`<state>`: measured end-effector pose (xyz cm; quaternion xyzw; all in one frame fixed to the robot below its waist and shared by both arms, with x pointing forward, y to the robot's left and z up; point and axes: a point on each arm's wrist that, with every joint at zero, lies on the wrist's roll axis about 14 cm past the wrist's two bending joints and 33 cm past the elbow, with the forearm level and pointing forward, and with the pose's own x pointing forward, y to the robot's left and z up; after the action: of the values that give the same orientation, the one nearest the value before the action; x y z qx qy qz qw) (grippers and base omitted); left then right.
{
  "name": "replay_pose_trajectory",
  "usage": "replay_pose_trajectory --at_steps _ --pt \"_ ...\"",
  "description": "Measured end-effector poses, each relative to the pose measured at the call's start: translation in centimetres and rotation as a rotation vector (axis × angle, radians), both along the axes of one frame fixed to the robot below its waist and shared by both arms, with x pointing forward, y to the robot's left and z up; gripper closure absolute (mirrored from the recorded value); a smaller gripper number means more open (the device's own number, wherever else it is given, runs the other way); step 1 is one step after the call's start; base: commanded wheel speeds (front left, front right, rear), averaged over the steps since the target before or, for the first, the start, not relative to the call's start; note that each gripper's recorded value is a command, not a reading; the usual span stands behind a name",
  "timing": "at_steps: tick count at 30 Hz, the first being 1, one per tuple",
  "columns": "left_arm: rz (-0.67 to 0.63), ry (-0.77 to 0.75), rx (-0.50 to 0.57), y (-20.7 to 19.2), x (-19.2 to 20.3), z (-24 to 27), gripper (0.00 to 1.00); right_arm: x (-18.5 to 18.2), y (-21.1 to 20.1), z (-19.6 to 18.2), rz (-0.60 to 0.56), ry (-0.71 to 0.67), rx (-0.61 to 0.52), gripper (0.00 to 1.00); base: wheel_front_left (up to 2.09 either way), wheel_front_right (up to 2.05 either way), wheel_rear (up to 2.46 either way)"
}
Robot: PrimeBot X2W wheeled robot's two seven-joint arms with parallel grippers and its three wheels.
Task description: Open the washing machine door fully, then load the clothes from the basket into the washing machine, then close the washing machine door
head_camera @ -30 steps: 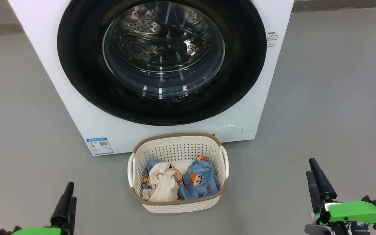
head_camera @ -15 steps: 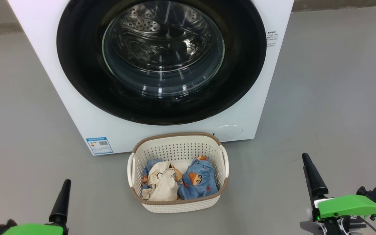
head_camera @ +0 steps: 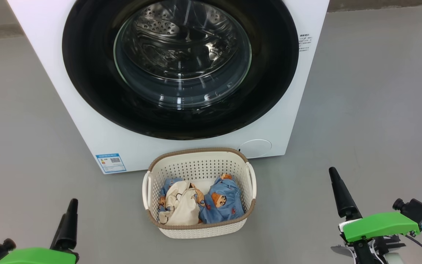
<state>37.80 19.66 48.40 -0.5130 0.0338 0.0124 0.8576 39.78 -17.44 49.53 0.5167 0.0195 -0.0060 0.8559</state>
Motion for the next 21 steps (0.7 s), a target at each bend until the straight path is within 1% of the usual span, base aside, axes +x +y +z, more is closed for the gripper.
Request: replay_pose_trajectory --at_steps 21 --pt "-0.018 -0.044 0.297 0.52 0.53 0.82 0.00 0.82 0.69 0.70 0.027 -0.039 -0.284 0.00 0.00 0.00 0.00"
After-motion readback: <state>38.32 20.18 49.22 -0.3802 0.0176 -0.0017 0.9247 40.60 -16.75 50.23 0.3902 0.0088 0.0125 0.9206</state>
